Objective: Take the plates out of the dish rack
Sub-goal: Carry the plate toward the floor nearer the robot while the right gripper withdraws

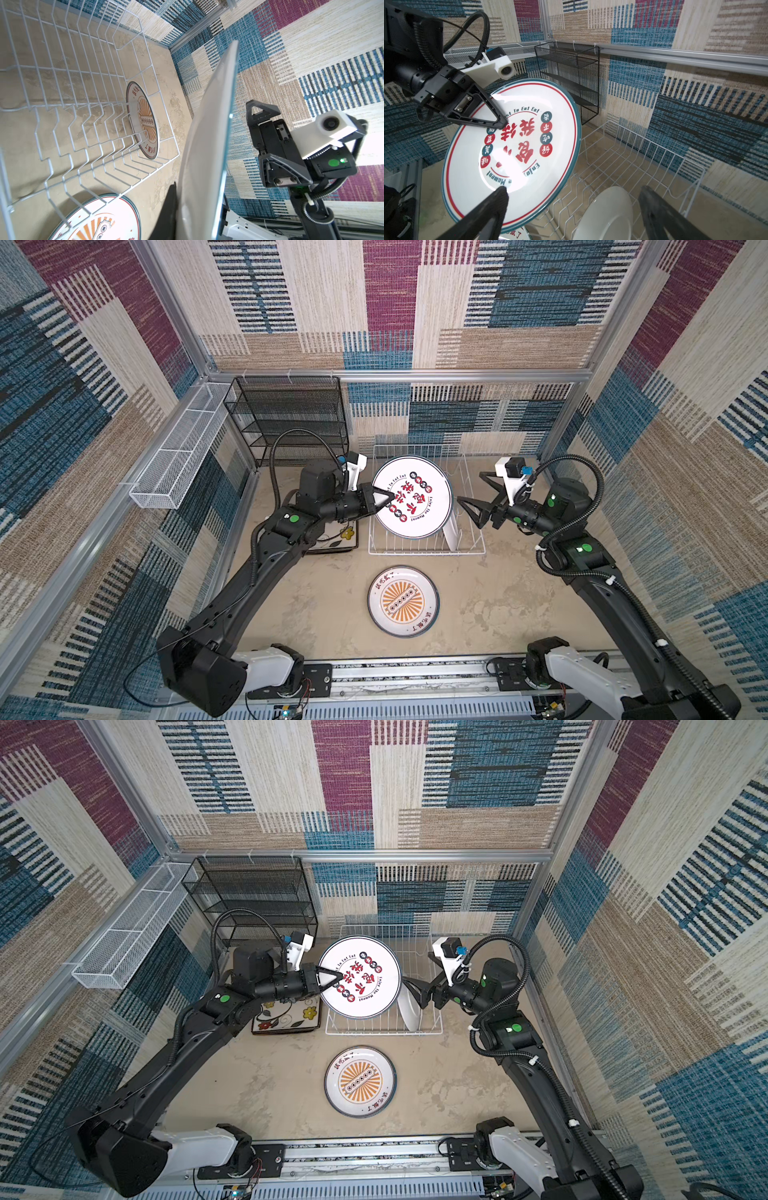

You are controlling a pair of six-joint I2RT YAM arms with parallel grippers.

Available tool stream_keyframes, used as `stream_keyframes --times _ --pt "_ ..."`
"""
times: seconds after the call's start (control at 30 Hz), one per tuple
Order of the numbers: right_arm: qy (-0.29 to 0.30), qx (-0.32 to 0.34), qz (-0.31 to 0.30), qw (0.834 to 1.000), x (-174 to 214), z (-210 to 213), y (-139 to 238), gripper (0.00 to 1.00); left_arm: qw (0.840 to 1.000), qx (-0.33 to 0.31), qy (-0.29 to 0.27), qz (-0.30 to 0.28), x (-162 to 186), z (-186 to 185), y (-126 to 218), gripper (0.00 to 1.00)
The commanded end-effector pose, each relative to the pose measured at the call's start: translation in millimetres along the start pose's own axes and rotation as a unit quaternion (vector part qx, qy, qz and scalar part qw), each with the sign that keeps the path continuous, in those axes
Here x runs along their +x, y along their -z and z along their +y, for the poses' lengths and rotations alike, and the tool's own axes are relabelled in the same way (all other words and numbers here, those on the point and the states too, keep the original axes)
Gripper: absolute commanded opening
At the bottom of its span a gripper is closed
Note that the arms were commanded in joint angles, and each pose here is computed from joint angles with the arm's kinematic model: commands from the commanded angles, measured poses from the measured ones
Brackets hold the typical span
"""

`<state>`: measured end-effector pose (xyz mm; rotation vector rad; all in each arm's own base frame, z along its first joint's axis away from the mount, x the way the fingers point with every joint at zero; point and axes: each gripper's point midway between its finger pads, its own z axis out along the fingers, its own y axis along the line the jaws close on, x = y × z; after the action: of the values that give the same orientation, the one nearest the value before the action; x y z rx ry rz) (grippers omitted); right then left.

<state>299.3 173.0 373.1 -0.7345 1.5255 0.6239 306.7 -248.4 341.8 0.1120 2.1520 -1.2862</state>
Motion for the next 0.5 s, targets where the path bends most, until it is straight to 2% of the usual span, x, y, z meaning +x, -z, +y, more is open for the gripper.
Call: stream_keyframes --times 0.0,0.1,0.23,0.47 --pt "0.076 -0.029 0.012 0.997 4.4 12.2 3.4 1.00 1.000 -0.024 -0.009 0.005 12.3 7.2 12.5 0.00" --pt "0.101 -0.048 0.020 0.994 8.5 20.5 6.8 1.00 1.000 -0.023 -0.005 0.007 26.4 6.9 25.6 0.00" --pt "0.135 -0.083 0.024 0.987 15.2 35.3 13.1 1.00 0.998 -0.059 0.003 0.022 48.5 20.3 42.9 0.00" --pt "0.142 -0.124 0.051 0.981 33.8 50.1 13.6 1.00 0.995 -0.083 0.028 0.040 86.2 43.8 57.2 0.00"
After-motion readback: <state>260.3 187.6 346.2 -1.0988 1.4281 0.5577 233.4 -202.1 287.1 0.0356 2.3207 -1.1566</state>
